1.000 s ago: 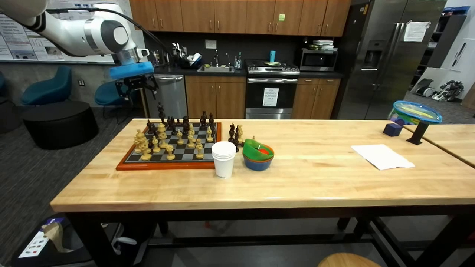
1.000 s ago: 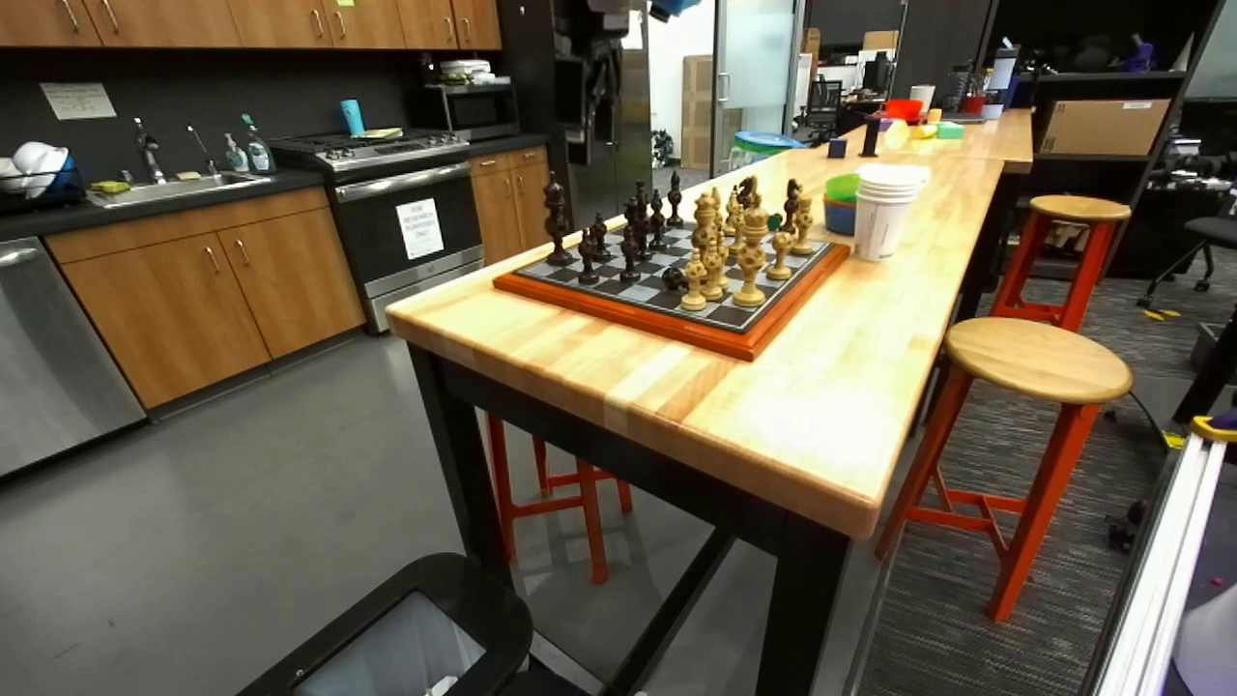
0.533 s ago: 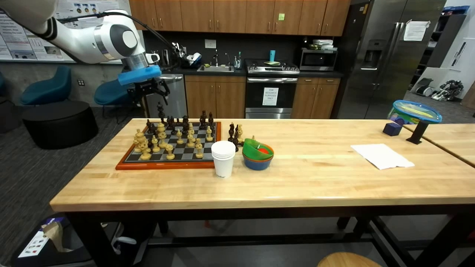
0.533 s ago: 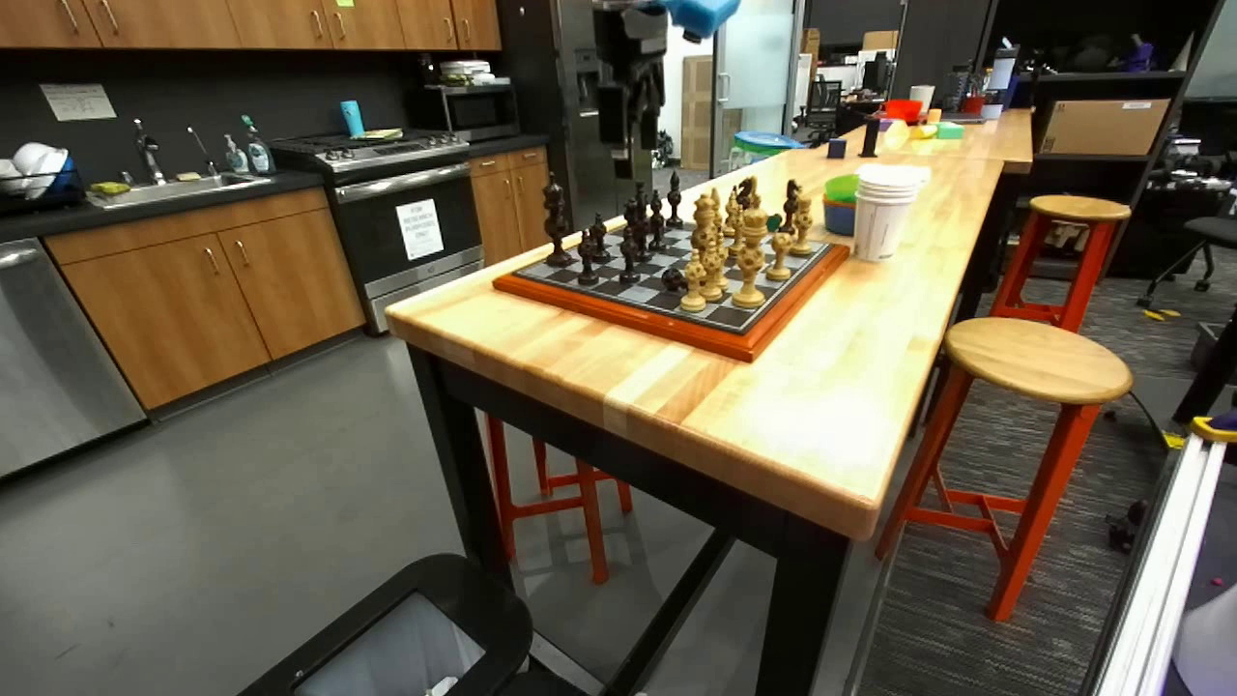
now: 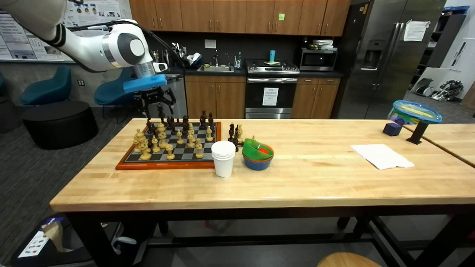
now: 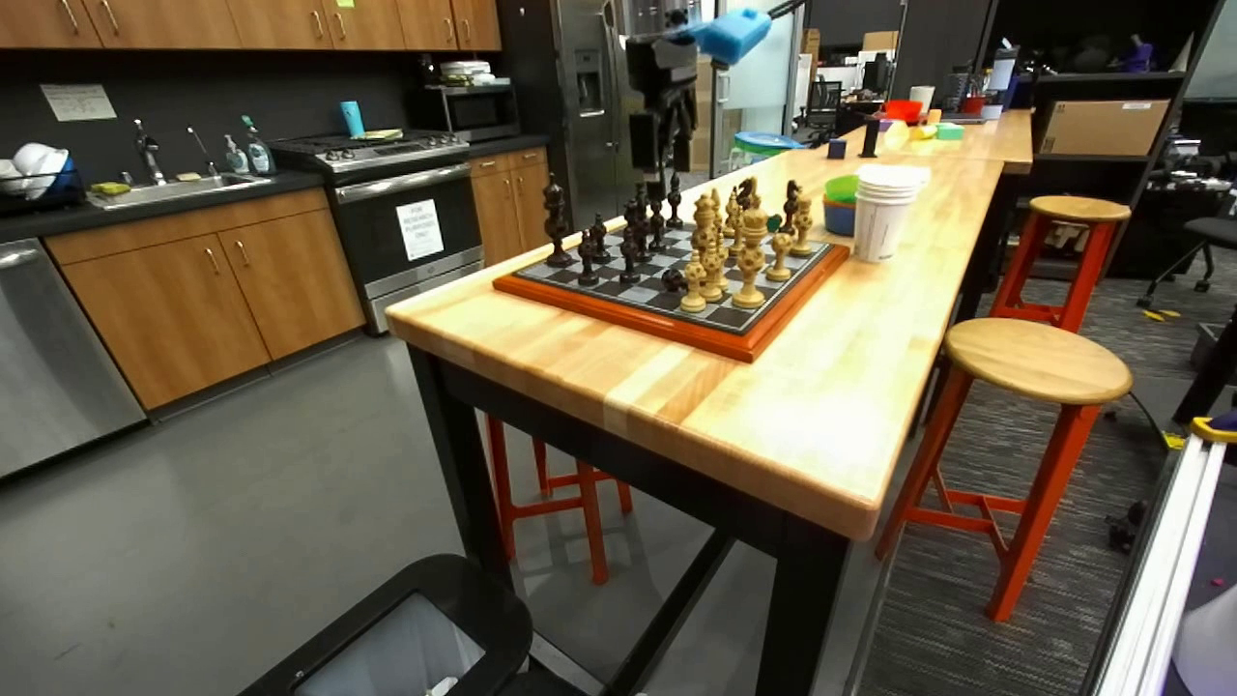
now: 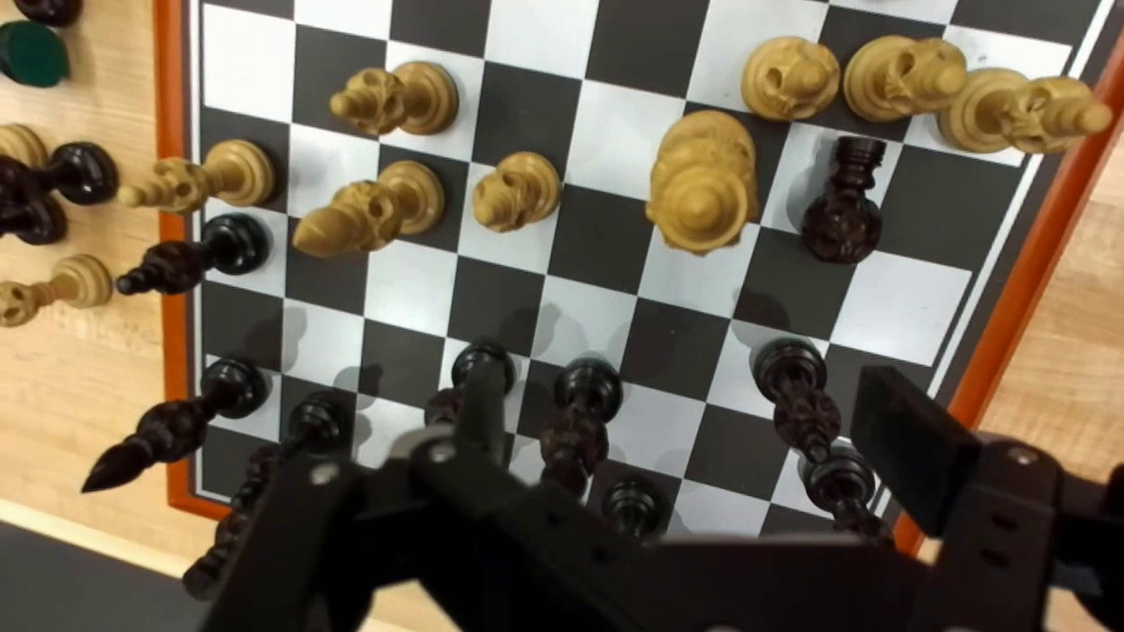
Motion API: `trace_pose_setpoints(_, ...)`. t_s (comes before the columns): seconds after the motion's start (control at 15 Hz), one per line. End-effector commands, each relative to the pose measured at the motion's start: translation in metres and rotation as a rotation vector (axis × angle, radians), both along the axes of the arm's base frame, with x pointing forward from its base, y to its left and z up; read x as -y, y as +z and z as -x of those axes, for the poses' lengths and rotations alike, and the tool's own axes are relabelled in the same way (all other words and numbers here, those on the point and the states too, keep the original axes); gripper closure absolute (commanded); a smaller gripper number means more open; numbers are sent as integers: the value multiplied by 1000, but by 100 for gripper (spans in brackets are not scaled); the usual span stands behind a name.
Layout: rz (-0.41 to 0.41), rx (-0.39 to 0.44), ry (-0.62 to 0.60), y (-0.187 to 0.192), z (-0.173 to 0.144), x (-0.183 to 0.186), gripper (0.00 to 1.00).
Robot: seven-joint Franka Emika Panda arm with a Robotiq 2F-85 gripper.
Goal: Make two moves using two different chess pieces
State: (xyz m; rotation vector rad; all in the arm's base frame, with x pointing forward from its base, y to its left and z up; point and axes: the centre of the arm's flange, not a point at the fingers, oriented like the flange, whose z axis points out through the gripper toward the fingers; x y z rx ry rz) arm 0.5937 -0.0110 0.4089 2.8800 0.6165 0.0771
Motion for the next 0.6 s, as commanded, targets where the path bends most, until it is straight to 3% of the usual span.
trace_pose_setpoints(0.0, 0, -3, -4, -1, 1, 2, 0)
trace_pose_setpoints(0.2, 0, -4, -6, -2, 1, 4, 0)
trace_pose_setpoints(0.53, 24, 2, -3, -9, -27, 20, 0)
